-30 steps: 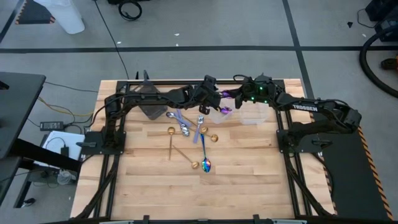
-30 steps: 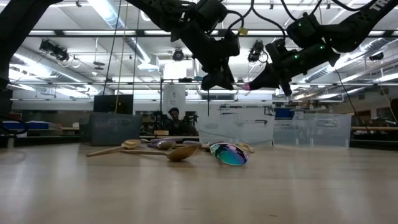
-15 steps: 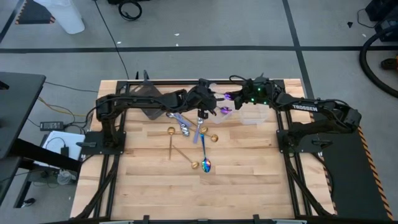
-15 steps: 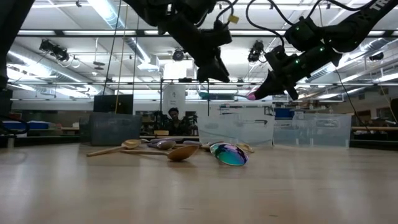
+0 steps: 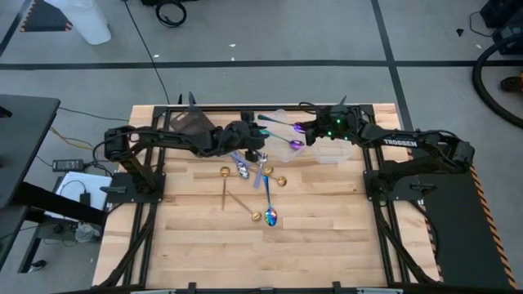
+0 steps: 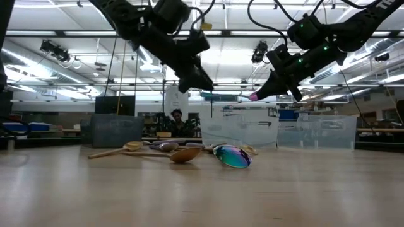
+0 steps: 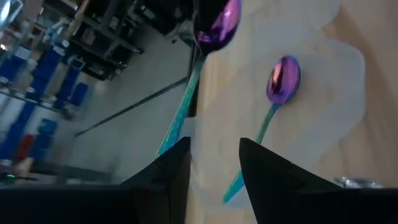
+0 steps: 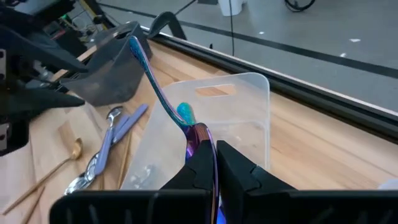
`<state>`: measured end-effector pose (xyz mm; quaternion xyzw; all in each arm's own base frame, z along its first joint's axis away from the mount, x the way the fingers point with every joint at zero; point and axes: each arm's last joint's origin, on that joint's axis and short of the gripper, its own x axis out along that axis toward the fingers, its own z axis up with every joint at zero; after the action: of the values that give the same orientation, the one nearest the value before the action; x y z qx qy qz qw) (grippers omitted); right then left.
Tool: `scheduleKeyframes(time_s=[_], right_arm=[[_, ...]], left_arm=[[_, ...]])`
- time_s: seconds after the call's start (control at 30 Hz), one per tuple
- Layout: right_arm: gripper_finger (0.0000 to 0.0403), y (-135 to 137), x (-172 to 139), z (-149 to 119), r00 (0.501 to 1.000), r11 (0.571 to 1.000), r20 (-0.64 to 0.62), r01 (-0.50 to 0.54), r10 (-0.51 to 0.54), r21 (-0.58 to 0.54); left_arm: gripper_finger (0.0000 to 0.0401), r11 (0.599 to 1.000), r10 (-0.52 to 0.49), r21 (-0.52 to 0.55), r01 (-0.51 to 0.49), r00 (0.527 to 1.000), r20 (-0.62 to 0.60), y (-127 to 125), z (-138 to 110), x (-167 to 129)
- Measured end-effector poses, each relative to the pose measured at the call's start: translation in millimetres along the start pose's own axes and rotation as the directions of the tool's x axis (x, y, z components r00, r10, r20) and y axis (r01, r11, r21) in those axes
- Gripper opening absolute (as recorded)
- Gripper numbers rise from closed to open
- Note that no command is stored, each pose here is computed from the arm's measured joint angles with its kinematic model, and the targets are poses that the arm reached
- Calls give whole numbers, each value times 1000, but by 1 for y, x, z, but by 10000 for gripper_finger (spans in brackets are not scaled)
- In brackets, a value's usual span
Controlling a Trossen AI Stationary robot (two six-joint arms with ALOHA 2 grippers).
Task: Sort silverware by color (type)
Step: Put the blue spoon into the left transparent bin
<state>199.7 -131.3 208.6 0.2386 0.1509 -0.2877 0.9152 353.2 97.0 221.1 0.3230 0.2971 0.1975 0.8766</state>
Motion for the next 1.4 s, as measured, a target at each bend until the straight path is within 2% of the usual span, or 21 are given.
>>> scheduleKeyframes(time_s=[0.27,0.5,0.67,1.07,1.4], right_arm=[[18,6,0,-13,998,998,0,55,-55,-1],[18,9,0,-22,994,994,6,110,-110,11],[18,10,0,-30,990,990,25,138,-139,35],[18,22,-1,-39,982,984,71,176,-176,-2],[18,19,25,-55,977,978,53,207,-205,-24]], left_arm=[[144,962,-104,-248,112,994,44,22,-34,9],[144,915,-147,-366,167,986,83,37,-48,13],[144,894,-159,-412,178,984,80,44,-56,15],[144,868,-146,-469,161,987,68,51,-63,16],[144,856,-175,-476,200,980,97,47,-59,15]])
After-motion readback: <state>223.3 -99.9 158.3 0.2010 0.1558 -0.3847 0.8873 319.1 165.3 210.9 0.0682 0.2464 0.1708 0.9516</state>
